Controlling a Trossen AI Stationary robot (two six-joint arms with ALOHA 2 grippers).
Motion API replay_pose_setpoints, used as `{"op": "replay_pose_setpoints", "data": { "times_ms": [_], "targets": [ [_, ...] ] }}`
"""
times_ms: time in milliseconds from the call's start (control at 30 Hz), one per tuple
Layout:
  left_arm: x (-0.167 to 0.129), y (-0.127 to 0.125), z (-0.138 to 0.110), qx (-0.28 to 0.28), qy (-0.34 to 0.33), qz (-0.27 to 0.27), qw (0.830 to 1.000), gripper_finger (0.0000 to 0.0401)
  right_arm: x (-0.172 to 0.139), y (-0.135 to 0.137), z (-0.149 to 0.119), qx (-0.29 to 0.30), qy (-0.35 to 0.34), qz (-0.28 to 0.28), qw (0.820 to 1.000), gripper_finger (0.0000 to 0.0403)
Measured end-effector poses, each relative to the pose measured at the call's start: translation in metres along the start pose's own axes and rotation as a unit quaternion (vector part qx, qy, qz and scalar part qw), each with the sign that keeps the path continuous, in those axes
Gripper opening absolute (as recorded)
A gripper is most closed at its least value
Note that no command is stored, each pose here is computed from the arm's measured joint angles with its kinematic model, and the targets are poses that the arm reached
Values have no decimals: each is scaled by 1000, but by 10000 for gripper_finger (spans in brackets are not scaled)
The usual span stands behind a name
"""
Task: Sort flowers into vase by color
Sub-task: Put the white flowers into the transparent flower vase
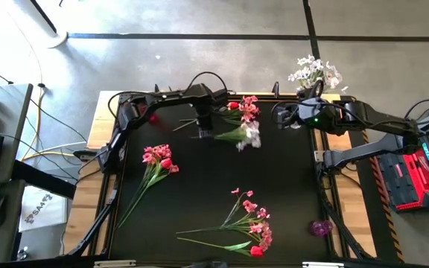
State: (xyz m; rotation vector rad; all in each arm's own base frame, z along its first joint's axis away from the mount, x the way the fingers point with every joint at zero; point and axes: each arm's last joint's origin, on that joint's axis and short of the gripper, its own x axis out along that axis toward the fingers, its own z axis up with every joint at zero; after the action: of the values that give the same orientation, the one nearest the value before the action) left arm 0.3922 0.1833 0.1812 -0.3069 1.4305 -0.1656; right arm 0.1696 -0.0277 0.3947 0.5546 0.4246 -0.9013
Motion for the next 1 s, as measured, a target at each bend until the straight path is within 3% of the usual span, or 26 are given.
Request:
{"op": "replay_pose_setpoints", "data": {
  "times_ms": [100, 167, 233, 433, 633, 733, 867, 1000],
  "targets": [
    [-9, -16, 3, 19, -21, -12, 1000, 1, 0, 0, -1, -1, 10, 5, 1000, 183],
    [-9, -26, 8, 26, -21, 23, 999, 1, 0, 0, -1, -1, 15, 10, 1000, 183],
    [-5, -33, 11, 39, -10, 54, 998, 1, 0, 0, -1, -2, 18, 13, 1000, 183],
    [20, -54, 23, 49, 2, 76, 996, 6, -1, 2, -3, -1, 31, 26, 999, 183],
    [22, -60, 38, 67, -48, 162, 983, 64, -6, 7, -9, 4, 42, 46, 998, 183],
    [30, -56, 42, 69, -55, 146, 985, 100, -10, 12, -14, 6, 48, 61, 997, 183],
    [52, -52, 37, 49, -11, 113, 992, 133, -18, 17, -21, 9, 45, 72, 996, 183],
    [63, -51, 38, 21, 2, 137, 990, 145, -23, 19, -25, 14, 34, 73, 997, 183]
  ]
}}
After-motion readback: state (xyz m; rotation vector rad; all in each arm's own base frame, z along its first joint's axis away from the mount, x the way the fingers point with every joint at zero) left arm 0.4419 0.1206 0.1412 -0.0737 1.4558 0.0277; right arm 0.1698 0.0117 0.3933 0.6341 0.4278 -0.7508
